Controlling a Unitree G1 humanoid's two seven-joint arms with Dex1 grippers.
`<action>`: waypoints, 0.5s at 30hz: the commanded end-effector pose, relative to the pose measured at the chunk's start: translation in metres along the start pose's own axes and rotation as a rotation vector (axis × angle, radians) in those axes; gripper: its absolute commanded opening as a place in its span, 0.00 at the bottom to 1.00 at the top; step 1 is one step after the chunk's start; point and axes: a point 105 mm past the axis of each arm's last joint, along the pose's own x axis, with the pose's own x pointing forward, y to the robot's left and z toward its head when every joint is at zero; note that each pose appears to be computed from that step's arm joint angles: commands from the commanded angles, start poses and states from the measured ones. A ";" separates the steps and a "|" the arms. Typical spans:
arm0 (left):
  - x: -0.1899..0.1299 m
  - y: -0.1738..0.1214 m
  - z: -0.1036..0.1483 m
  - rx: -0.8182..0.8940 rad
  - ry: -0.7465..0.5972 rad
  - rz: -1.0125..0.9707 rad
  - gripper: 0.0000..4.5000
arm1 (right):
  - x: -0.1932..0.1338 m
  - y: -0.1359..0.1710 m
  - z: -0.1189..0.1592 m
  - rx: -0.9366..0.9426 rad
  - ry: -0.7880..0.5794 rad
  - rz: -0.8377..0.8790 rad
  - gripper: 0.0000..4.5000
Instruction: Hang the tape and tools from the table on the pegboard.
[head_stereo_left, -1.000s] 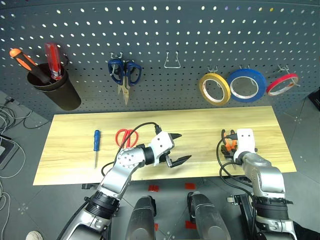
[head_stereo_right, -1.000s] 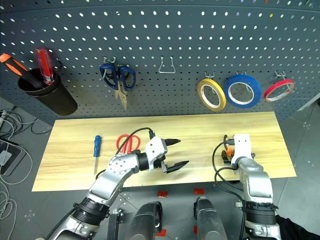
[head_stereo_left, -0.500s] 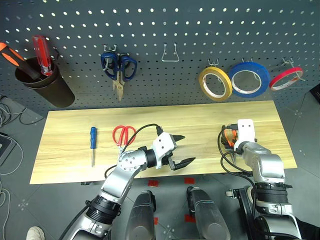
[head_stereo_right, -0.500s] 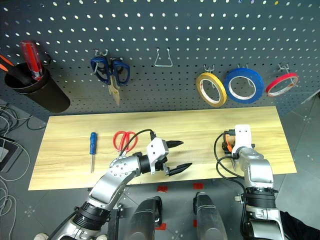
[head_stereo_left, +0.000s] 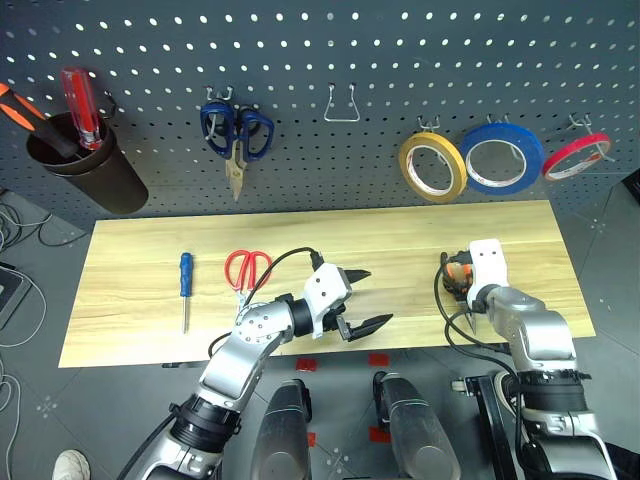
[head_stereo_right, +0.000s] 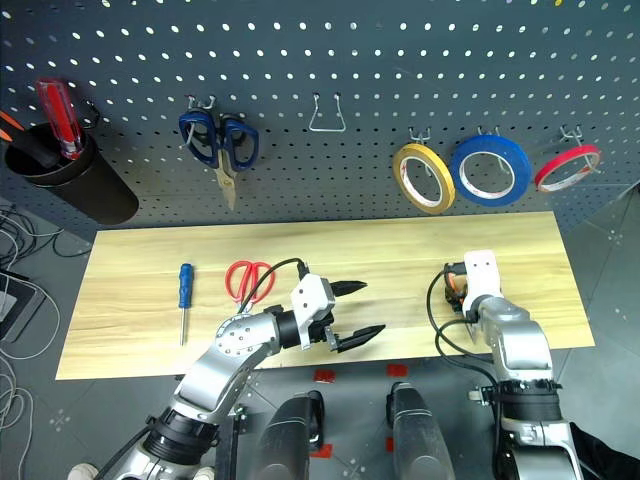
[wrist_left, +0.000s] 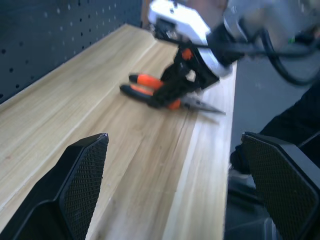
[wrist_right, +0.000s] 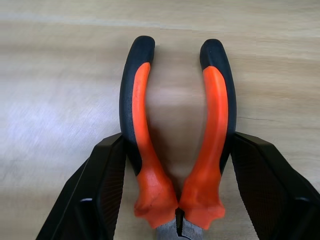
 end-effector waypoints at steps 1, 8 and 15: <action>-0.009 -0.004 0.012 -0.017 -0.038 0.034 1.00 | -0.017 0.026 0.013 -0.085 -0.114 0.120 0.64; -0.023 0.011 0.032 -0.046 -0.087 0.193 1.00 | -0.052 0.087 0.080 -0.143 -0.512 0.330 0.64; -0.036 0.030 0.053 -0.041 -0.149 0.365 1.00 | -0.087 0.113 0.154 -0.260 -0.944 0.322 0.64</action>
